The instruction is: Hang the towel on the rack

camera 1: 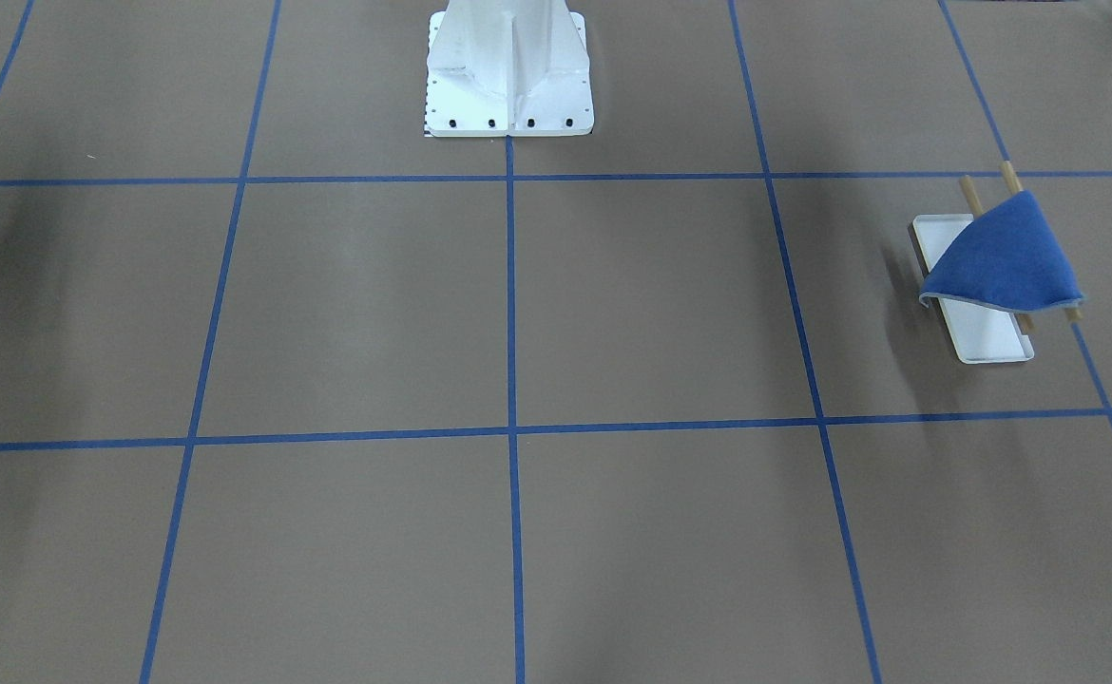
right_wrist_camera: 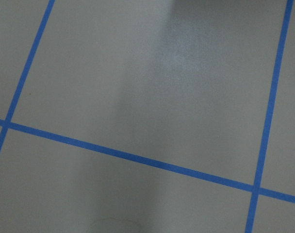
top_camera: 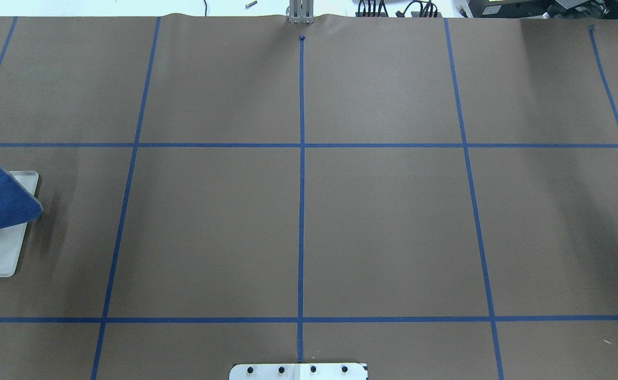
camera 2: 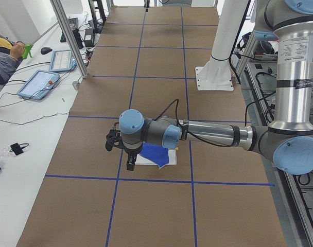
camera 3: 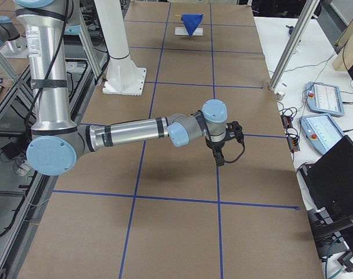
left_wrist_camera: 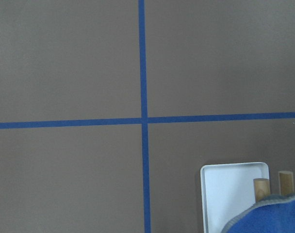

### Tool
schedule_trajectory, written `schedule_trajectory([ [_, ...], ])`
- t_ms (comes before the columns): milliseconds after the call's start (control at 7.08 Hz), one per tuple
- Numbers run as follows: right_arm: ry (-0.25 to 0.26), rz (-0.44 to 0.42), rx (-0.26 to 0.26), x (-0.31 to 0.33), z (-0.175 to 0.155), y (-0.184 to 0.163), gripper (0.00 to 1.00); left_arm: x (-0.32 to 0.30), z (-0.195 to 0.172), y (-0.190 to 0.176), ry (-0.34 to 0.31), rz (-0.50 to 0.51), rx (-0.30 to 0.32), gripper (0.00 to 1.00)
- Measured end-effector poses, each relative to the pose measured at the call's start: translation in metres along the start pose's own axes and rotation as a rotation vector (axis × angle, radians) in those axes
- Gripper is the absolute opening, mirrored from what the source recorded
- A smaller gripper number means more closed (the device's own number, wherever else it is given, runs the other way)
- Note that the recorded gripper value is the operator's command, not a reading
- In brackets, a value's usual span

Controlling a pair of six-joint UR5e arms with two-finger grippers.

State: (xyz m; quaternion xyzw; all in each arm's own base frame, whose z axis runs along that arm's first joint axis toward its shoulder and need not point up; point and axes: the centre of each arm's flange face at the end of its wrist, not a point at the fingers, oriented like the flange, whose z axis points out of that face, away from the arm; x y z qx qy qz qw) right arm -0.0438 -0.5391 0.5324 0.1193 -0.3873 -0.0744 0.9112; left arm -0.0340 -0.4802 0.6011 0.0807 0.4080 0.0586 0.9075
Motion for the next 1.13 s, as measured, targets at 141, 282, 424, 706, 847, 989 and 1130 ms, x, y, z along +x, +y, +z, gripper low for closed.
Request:
schedule_trajectory([
  [141, 0.005, 0.027, -0.035, -0.016, -0.007, -0.025, 1.0, 0.0, 0.0, 0.0, 0.0, 0.024, 0.0, 0.98],
  [282, 0.011, 0.051, -0.066, -0.032, -0.016, -0.047, 1.0, 0.0, 0.001, 0.0, 0.0, 0.033, 0.0, 0.98],
  [424, 0.014, 0.062, -0.085, -0.042, -0.02, -0.057, 1.0, 0.0, 0.001, 0.0, 0.0, 0.037, 0.0, 0.98],
  [706, 0.01, 0.057, -0.107, -0.055, -0.016, -0.062, 1.0, 0.003, 0.0, -0.003, 0.002, 0.046, 0.003, 0.98],
  [847, 0.008, 0.054, -0.113, -0.058, -0.014, -0.062, 1.0, 0.005, -0.001, -0.004, 0.003, 0.05, 0.006, 0.98],
  [989, 0.009, 0.053, -0.115, -0.059, -0.012, -0.062, 1.0, 0.006, -0.002, -0.006, 0.003, 0.055, 0.009, 0.98],
  [1130, 0.012, 0.052, -0.116, -0.059, -0.012, -0.062, 1.0, 0.008, -0.003, -0.007, 0.003, 0.062, 0.015, 0.98],
])
